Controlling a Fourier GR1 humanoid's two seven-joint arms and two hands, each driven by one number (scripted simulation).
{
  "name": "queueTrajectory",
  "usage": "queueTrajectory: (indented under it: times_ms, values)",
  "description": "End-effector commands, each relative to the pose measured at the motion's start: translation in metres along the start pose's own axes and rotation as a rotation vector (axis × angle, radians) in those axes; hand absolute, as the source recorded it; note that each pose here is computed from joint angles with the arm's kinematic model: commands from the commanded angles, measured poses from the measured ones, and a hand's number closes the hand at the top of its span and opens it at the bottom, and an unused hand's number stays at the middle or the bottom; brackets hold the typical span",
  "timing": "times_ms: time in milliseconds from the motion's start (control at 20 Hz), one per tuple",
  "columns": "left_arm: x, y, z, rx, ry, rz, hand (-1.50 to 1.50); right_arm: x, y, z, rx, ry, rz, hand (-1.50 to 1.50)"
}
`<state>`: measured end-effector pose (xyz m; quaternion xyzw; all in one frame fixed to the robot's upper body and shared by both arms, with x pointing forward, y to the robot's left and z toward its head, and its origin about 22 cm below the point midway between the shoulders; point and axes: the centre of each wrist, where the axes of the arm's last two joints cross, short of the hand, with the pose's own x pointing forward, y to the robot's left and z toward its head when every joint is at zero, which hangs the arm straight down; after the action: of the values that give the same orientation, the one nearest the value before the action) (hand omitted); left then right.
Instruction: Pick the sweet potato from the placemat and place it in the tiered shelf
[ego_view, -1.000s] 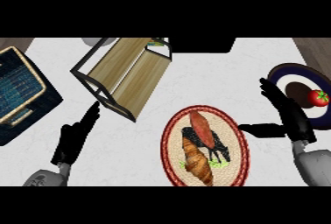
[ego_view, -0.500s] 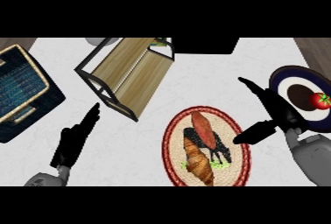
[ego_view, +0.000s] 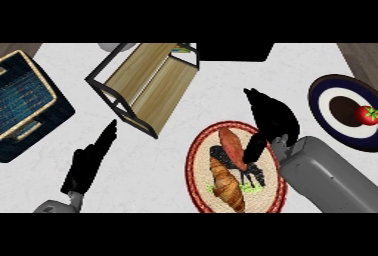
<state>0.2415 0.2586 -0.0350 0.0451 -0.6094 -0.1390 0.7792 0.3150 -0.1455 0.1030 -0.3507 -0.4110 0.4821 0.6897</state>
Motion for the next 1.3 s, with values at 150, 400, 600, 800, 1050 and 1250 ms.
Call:
queueTrajectory:
  times_ms: [150,400,600,800,1050,1250]
  values:
    - [0.001,0.011,-0.001,0.011,0.004,0.002,0.00,0.073,0.046,0.006,0.116,0.056,0.048,-1.50]
    - [0.002,-0.006,-0.005,0.006,-0.002,0.010,0.00,0.075,0.051,-0.010,0.149,0.155,0.083,-1.50]
    - [0.000,0.009,0.007,0.033,-0.014,0.004,0.00,0.069,0.039,-0.009,0.148,0.186,0.067,-1.50]
    - [0.002,0.003,-0.003,0.017,-0.007,-0.004,0.00,0.055,0.065,-0.012,0.116,0.220,0.145,-1.50]
    - [-0.004,0.019,0.015,0.015,0.006,-0.004,0.00,0.054,0.060,-0.022,0.081,0.253,0.160,-1.50]
    - [-0.001,0.009,0.004,0.016,0.013,0.009,0.00,0.057,0.067,-0.012,0.100,0.241,0.184,-1.50]
